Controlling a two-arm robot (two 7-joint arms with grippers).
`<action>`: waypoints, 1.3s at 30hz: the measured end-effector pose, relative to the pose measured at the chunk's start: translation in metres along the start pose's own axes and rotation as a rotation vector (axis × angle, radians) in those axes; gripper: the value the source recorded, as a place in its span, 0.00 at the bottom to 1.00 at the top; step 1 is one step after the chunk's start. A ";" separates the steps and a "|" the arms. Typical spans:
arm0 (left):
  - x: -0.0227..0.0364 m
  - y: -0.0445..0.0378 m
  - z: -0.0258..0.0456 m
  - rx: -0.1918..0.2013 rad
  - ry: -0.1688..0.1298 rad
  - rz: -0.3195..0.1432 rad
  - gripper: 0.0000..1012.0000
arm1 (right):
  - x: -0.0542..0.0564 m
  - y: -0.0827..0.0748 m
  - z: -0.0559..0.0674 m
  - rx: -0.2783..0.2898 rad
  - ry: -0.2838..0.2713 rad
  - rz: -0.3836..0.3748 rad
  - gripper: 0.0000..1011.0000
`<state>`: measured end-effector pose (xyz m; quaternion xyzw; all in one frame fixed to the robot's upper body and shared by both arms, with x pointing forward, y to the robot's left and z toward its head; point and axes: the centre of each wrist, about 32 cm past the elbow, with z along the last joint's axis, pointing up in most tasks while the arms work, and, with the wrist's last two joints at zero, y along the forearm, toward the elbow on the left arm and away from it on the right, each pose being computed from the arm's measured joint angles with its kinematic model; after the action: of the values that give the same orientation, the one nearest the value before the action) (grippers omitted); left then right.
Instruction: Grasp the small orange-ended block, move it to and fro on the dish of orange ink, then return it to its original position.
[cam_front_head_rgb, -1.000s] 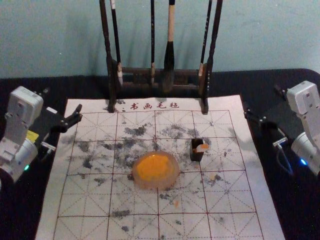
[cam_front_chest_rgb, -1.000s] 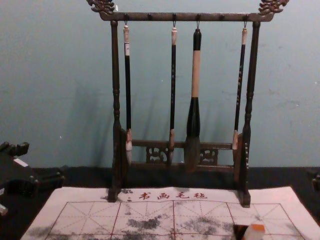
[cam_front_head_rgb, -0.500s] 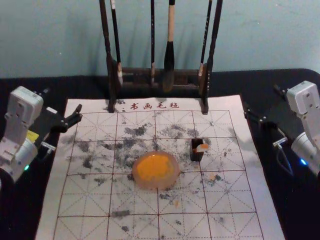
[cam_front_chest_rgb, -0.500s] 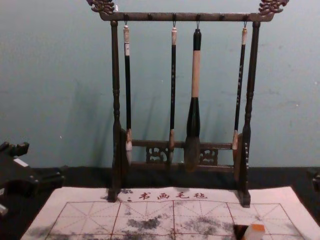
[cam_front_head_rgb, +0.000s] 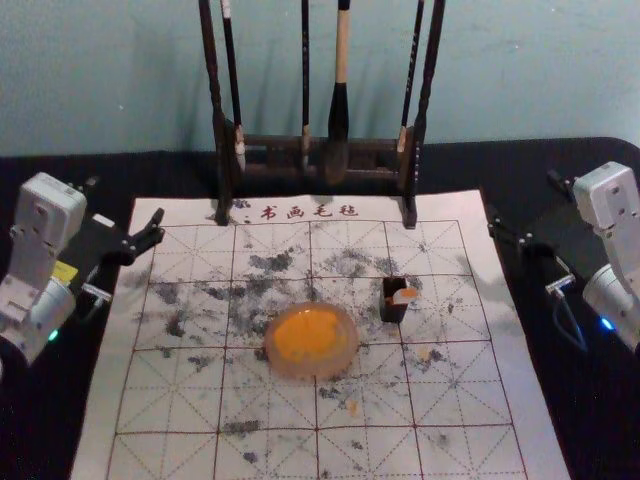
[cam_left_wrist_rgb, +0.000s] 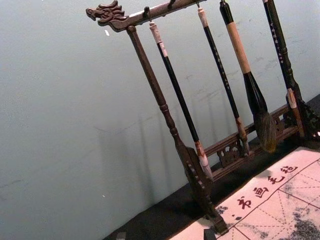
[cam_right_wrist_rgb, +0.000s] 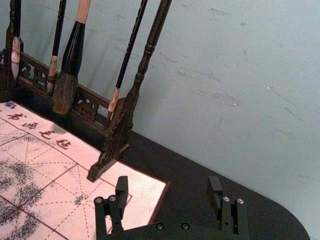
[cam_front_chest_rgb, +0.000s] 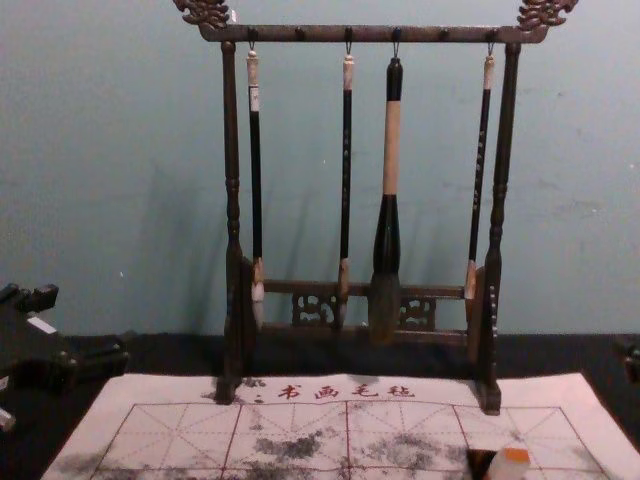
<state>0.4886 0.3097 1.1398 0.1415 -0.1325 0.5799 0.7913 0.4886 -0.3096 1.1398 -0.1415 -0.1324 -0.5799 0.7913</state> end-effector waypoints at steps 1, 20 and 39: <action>0.0000 0.0000 0.0000 0.000 0.000 0.000 0.99 | 0.000 0.000 0.000 0.000 0.000 0.000 0.99; 0.0000 0.0000 0.0000 0.000 0.000 0.000 0.99 | 0.000 0.000 0.000 0.000 0.000 0.000 0.99; 0.0000 0.0000 0.0000 0.000 0.000 0.000 0.99 | 0.023 -0.023 0.001 0.173 -0.030 0.327 0.99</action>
<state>0.4886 0.3097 1.1398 0.1415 -0.1325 0.5799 0.7913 0.4733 -0.3366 1.1510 -0.1010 -0.1690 -0.4279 0.8821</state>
